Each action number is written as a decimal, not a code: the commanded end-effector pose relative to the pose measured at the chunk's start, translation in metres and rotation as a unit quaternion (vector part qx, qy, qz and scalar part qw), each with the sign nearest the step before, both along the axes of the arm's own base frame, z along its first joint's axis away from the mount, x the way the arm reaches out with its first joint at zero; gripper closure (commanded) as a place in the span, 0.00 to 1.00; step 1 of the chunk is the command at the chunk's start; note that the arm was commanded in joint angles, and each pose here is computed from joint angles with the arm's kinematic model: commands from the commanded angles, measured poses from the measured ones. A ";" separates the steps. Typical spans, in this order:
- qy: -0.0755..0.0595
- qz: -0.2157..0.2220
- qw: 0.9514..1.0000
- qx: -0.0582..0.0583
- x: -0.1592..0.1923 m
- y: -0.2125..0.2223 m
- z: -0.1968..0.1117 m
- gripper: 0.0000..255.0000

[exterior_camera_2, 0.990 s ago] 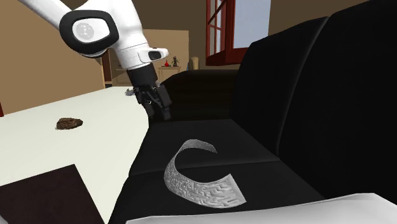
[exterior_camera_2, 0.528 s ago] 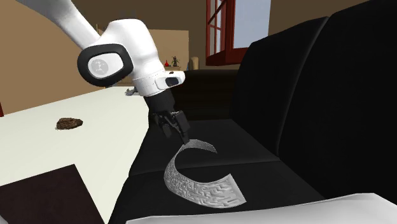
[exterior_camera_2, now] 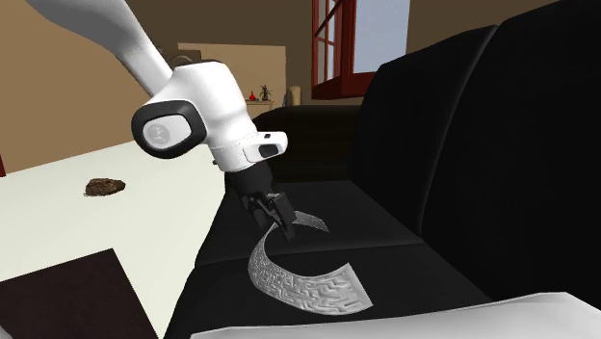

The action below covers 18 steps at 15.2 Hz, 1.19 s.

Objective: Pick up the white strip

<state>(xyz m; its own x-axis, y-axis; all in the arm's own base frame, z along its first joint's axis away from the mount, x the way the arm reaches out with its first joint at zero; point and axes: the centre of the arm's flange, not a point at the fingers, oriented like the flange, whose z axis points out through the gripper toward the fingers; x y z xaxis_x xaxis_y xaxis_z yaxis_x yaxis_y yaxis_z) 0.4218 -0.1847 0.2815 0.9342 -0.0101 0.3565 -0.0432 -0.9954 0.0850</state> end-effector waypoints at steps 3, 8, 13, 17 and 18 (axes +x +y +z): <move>0.000 -0.001 1.000 0.000 0.000 0.001 -0.007 1.00; 0.000 -0.001 1.000 0.000 0.000 0.001 -0.006 1.00; 0.000 -0.001 1.000 0.000 0.000 0.000 -0.002 1.00; 0.000 -0.001 1.000 0.000 0.000 0.000 0.019 1.00; 0.000 -0.001 1.000 0.000 0.000 0.000 0.025 1.00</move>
